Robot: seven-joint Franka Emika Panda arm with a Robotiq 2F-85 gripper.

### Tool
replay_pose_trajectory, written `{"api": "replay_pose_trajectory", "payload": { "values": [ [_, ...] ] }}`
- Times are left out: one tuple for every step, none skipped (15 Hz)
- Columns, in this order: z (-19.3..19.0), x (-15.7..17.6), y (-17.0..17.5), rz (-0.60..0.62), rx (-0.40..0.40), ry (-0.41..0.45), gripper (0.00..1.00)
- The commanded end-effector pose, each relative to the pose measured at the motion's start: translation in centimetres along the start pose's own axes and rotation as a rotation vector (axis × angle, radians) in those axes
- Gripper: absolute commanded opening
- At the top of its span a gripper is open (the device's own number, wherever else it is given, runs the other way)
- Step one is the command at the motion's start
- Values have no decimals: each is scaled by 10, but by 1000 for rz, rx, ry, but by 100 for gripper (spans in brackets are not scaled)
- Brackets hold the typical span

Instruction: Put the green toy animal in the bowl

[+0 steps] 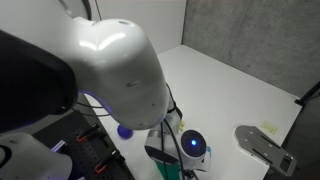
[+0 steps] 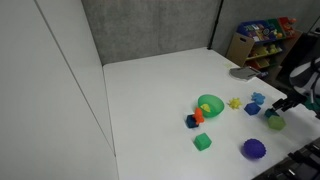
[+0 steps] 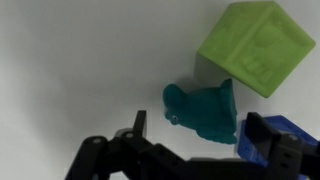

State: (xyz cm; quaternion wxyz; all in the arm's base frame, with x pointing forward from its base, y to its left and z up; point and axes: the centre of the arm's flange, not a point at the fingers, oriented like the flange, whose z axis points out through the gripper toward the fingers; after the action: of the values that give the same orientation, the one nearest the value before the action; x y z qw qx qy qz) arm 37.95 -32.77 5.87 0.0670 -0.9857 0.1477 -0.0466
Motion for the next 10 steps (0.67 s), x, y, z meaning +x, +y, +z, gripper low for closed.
{"api": "replay_pose_trajectory", "payload": {
  "values": [
    [14,1,1,-23,-9,13,100],
    [17,0,0,-34,-14,10,100],
    [19,-2,-1,-41,-15,6,75],
    [21,-3,-2,-46,-17,3,74],
    [22,-4,-3,-47,-23,0,65],
    [24,-4,-4,-49,-28,-2,58],
    [23,-2,-7,-49,-29,-3,50],
    [21,-1,-7,-42,-34,-4,44],
    [18,0,-7,-38,-34,-3,43],
    [12,3,-9,-30,-32,-2,40]
  ]
}}
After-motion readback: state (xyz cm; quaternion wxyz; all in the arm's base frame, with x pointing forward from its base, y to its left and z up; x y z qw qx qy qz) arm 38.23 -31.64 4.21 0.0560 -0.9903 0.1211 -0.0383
